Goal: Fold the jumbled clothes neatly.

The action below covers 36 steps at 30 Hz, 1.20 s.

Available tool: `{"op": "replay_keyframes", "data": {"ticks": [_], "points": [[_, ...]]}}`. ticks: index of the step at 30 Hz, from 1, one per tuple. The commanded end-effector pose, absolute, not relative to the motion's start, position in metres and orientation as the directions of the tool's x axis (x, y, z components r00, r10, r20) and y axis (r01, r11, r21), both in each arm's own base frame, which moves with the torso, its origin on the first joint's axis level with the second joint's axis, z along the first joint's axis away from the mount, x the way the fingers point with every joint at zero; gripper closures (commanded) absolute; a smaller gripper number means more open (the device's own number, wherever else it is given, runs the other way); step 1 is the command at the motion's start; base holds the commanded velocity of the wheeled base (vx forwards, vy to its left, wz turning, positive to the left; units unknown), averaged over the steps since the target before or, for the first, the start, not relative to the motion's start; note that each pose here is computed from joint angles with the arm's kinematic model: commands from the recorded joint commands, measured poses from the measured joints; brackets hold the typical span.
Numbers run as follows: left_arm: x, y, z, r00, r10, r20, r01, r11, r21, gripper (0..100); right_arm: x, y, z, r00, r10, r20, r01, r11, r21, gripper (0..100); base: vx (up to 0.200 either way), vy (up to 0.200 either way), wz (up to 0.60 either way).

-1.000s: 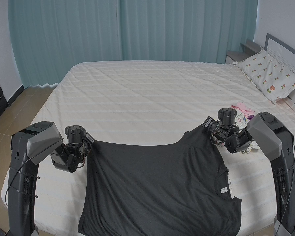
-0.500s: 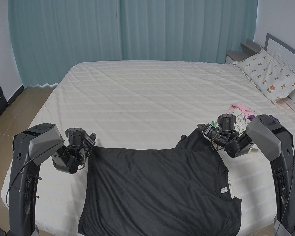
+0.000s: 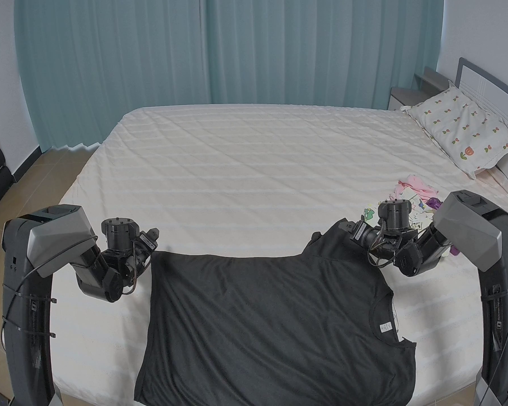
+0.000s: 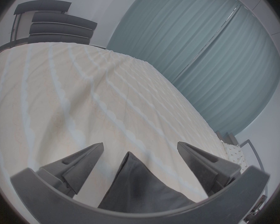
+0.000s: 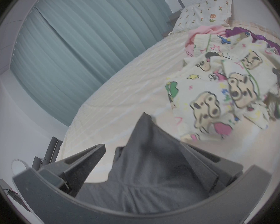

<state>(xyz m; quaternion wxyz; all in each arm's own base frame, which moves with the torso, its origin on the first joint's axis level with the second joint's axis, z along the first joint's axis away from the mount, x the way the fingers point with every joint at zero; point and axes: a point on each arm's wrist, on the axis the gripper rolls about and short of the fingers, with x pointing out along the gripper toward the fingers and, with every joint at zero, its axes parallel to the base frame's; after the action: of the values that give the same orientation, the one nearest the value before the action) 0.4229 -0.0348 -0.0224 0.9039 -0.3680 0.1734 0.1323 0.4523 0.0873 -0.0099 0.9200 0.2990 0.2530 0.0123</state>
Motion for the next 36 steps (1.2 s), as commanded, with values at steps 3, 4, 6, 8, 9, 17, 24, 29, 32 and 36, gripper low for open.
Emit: {"op": "replay_keyframes", "data": {"ticks": [3,4,6,8,9,17,24,29,32,36], "points": [[0.389,-0.033,0.011,0.910,0.077,-0.408,-0.343,0.693,-0.634,0,0.402,0.077,0.017,0.843,0.177,-0.507,0.164,0.814,0.557,0,0.000,0.000,0.00],[0.384,-0.034,0.012,0.907,0.075,-0.415,-0.346,0.694,-0.631,0,0.391,0.075,0.022,0.838,0.179,-0.515,0.172,0.810,0.561,0,-0.200,0.000,0.00],[0.374,-0.038,0.012,0.899,0.065,-0.433,-0.350,0.701,-0.622,0,0.375,0.072,0.026,0.823,0.190,-0.536,0.186,0.800,0.570,0,-0.200,0.000,0.00],[0.359,-0.042,0.013,0.887,0.051,-0.460,-0.356,0.710,-0.607,0,0.356,0.068,0.028,0.802,0.191,-0.565,0.213,0.793,0.571,0,-0.200,0.000,0.00],[0.350,-0.042,0.013,0.880,0.045,-0.473,-0.360,0.713,-0.602,0,0.348,0.067,0.029,0.794,0.191,-0.577,0.225,0.789,0.572,0,-0.200,0.000,0.00],[0.281,-0.053,-0.001,0.825,-0.052,-0.562,-0.347,0.740,-0.577,0,0.294,0.060,0.031,0.736,0.200,-0.646,0.302,0.758,0.578,0,-0.200,0.000,0.00],[0.243,-0.063,-0.018,0.768,-0.098,-0.633,-0.348,0.766,-0.541,0,0.268,0.063,0.019,0.722,0.219,-0.656,0.330,0.724,0.605,0,-0.200,0.000,0.00],[0.233,-0.061,-0.033,0.711,-0.084,-0.698,-0.386,0.783,-0.488,0,0.261,0.062,0.014,0.731,0.226,-0.644,0.317,0.724,0.613,0,-0.200,0.000,0.00],[0.231,-0.062,-0.038,0.699,-0.086,-0.710,-0.387,0.789,-0.477,0,0.258,0.062,0.008,0.714,0.243,-0.657,0.319,0.722,0.614,0,-0.067,0.000,0.00],[0.234,-0.065,-0.040,0.706,-0.092,-0.702,-0.374,0.793,-0.481,0,0.257,0.062,0.008,0.710,0.256,-0.656,0.315,0.718,0.621,0,0.000,0.000,0.00]]}}
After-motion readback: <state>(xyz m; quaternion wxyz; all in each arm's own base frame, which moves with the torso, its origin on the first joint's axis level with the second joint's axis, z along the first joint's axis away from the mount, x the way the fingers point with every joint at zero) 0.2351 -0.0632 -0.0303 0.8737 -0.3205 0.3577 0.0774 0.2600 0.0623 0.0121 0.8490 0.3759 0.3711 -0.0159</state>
